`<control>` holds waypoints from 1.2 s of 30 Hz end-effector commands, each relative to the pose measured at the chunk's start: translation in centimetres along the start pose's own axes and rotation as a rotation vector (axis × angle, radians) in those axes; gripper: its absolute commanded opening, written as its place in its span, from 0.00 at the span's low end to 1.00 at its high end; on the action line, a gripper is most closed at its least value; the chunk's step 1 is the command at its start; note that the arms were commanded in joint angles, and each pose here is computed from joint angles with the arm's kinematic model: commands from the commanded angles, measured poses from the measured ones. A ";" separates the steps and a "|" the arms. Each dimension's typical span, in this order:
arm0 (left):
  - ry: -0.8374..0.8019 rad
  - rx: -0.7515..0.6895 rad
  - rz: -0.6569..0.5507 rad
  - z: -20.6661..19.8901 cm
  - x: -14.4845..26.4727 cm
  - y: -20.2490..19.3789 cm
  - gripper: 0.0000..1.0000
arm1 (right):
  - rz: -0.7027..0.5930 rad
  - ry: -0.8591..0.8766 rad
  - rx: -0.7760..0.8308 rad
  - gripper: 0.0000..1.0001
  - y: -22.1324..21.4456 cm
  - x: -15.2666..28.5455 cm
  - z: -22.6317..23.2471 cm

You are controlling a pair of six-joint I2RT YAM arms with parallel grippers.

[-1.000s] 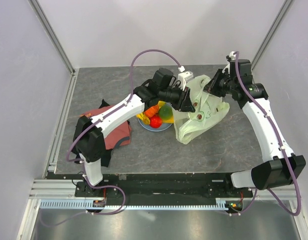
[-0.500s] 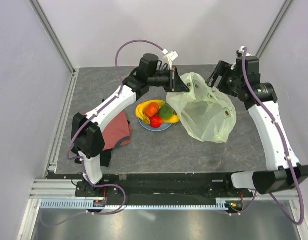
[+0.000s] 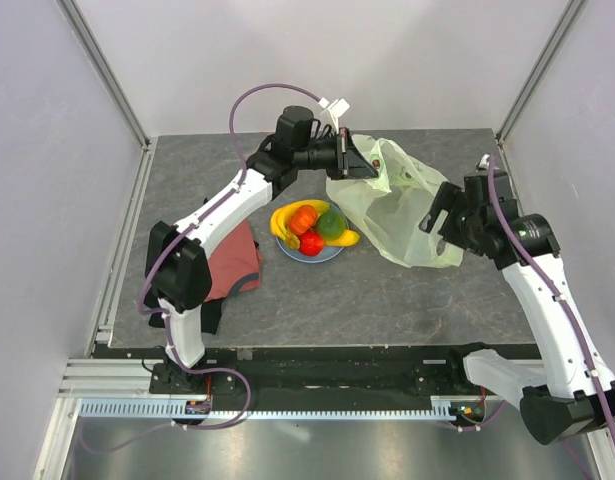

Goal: Place the fruits into the plastic bag

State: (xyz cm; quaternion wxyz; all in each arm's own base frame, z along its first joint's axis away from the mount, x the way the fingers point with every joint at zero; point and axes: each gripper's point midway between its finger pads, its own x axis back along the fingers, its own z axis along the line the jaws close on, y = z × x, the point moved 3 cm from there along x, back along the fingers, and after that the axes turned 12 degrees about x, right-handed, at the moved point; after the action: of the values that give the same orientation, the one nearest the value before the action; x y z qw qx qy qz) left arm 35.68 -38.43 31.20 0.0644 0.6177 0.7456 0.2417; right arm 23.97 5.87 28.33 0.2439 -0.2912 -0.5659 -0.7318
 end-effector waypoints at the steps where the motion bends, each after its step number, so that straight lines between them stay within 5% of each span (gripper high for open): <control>1: -0.062 -0.005 -0.026 -1.9 0.5 1.4 0.02 | 0.037 -0.056 -0.065 0.91 -2.5 0.8 -1.2; 8: -0.063 0.003 -0.037 -1.9 1.0 1.9 0.02 | 0.000 -0.279 -0.051 0.97 -2.2 -0.1 -4.6; 15: -0.060 0.003 -0.044 -1.7 1.3 2.2 0.02 | 0.000 -0.222 -0.003 0.96 -1.8 -3.7 -5.0; 19: -0.058 0.008 -0.052 -1.7 1.6 2.5 0.01 | -0.090 -0.125 0.043 0.73 0.0 -4.5 -4.1; 23: -0.056 0.011 -0.077 -1.5 2.3 3.5 0.01 | -0.189 -0.064 0.089 0.22 3.9 -2.2 -2.6; 24: -0.053 0.018 -0.082 -1.1 2.5 3.8 0.01 | -0.218 -0.059 0.106 0.17 5.0 -1.2 -2.4; 26: -0.043 0.041 -0.119 -0.4 3.6 5.1 0.02 | -0.291 -0.071 0.108 0.10 8.1 1.7 -2.1; 31: -0.047 0.060 -0.117 1.2 3.7 6.6 0.02 | -0.347 -0.110 0.123 0.08 12.8 6.9 -1.7; 36: -0.048 0.077 -0.074 2.6 2.7 6.3 0.02 | -0.280 -0.072 0.099 0.08 12.7 5.2 -0.7</control>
State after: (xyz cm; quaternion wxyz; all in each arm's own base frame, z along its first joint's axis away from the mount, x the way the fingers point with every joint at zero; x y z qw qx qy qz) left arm 42.05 -33.21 32.12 0.0557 0.5710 0.7914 0.2111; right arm 28.89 1.87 44.26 0.0770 -0.1645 -0.6497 -0.7382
